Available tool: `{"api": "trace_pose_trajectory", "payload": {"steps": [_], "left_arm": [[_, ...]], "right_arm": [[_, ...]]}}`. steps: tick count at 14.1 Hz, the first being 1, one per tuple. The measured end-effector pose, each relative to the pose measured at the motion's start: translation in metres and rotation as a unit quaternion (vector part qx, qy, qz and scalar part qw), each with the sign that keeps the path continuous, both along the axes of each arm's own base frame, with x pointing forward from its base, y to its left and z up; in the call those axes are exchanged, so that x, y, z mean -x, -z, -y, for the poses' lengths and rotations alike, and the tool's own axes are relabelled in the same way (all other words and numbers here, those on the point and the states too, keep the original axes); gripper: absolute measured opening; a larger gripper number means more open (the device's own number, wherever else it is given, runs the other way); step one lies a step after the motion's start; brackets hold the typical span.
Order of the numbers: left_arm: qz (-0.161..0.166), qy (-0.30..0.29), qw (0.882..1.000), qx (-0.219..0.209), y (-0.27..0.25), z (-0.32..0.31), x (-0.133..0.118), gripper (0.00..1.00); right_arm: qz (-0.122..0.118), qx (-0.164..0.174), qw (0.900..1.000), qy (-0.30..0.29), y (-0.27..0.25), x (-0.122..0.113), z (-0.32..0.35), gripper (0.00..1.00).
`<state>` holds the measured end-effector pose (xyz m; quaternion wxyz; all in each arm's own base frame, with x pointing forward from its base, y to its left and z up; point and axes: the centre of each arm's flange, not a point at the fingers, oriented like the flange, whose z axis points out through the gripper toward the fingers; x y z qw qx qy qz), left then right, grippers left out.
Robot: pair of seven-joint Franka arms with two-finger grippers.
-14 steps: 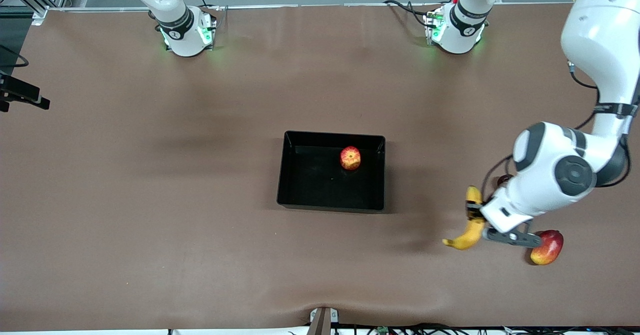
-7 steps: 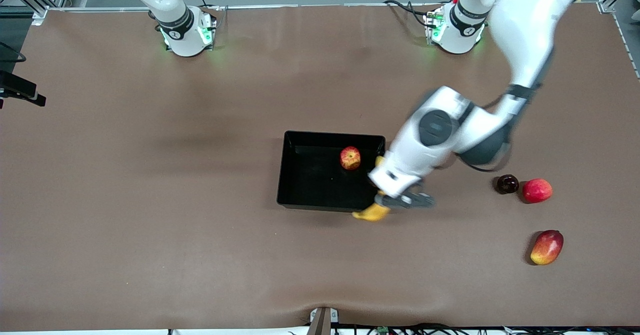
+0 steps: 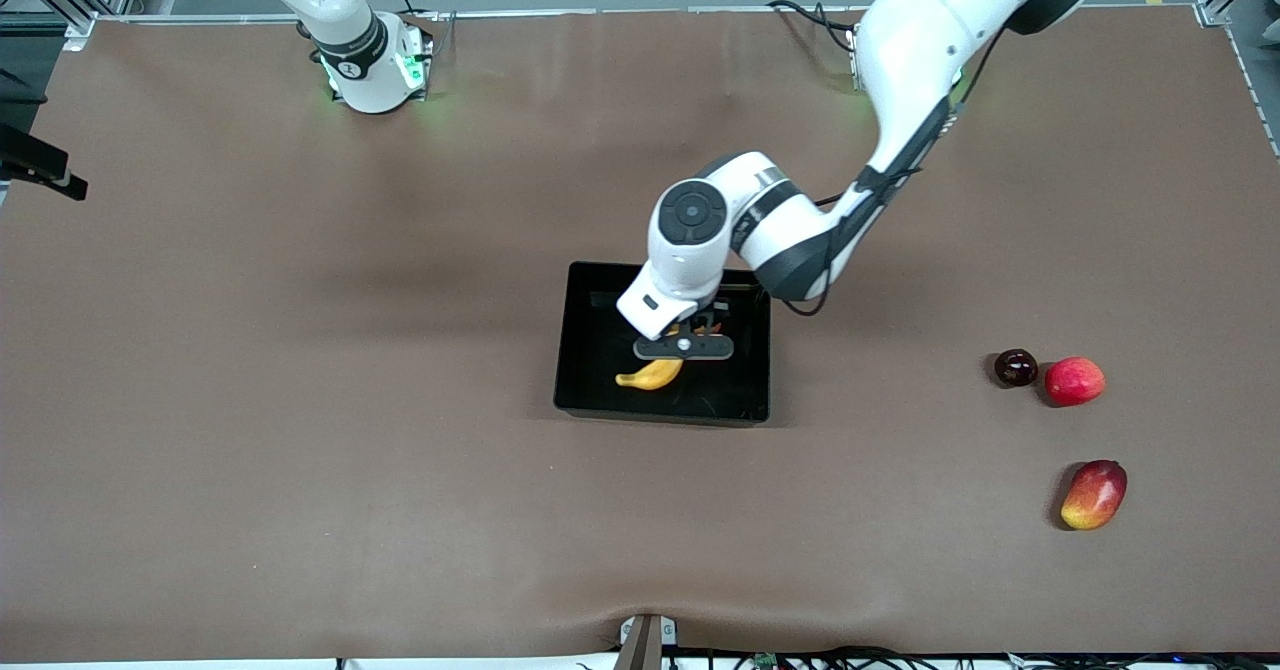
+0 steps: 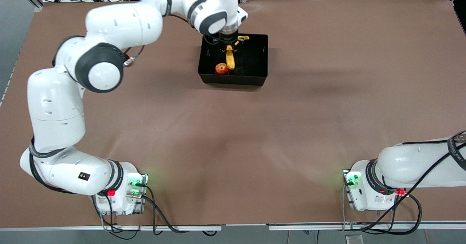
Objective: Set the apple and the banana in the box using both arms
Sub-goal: 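Carry the banana over the black box and lower it inside, then open the left gripper to release the banana and raise it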
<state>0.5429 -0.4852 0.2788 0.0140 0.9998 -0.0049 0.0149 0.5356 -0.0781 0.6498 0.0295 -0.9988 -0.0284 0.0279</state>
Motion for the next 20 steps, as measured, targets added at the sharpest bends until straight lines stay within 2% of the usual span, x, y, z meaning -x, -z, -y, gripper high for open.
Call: {"api": "trace_pose_trajectory", "payload": {"steps": [2, 5, 8, 10, 12, 14, 17, 19, 20], "left_arm": [[0.005, -0.004, 1.0, 0.014, 0.019, 0.016, 0.009, 0.33], [0.01, -0.003, 1.0, 0.026, 0.047, 0.027, 0.015, 0.33], [0.02, 0.0, 1.0, 0.007, 0.076, 0.028, 0.017, 0.33], [0.025, 0.001, 1.0, 0.0, 0.08, 0.028, 0.018, 0.37], [0.033, -0.003, 0.999, 0.005, 0.072, 0.028, 0.011, 0.51], [0.048, -0.013, 0.999, 0.009, 0.048, 0.021, -0.005, 0.7], [0.059, -0.035, 0.997, -0.023, -0.025, -0.032, -0.049, 1.0], [0.066, -0.031, 0.997, -0.039, -0.096, -0.094, -0.082, 1.0], [0.062, -0.032, 0.996, -0.049, -0.128, -0.125, -0.09, 1.0]], "right_arm": [[0.003, 0.003, 1.0, -0.018, -0.004, -0.001, -0.02, 1.0], [0.013, 0.031, 0.999, -0.031, -0.006, -0.004, -0.03, 1.0], [0.018, 0.036, 0.999, -0.029, -0.007, -0.005, -0.028, 1.0], [0.018, 0.036, 0.999, -0.029, -0.007, -0.005, -0.027, 1.0], [0.016, 0.036, 0.999, -0.028, -0.007, -0.005, -0.027, 1.0], [0.014, 0.036, 0.999, -0.028, -0.007, -0.004, -0.027, 1.0], [0.013, 0.035, 0.999, -0.028, -0.007, -0.004, -0.027, 1.0], [0.014, 0.035, 0.999, -0.026, -0.007, -0.004, -0.025, 1.0], [0.015, 0.036, 0.999, -0.026, -0.007, -0.004, -0.025, 1.0]]}}
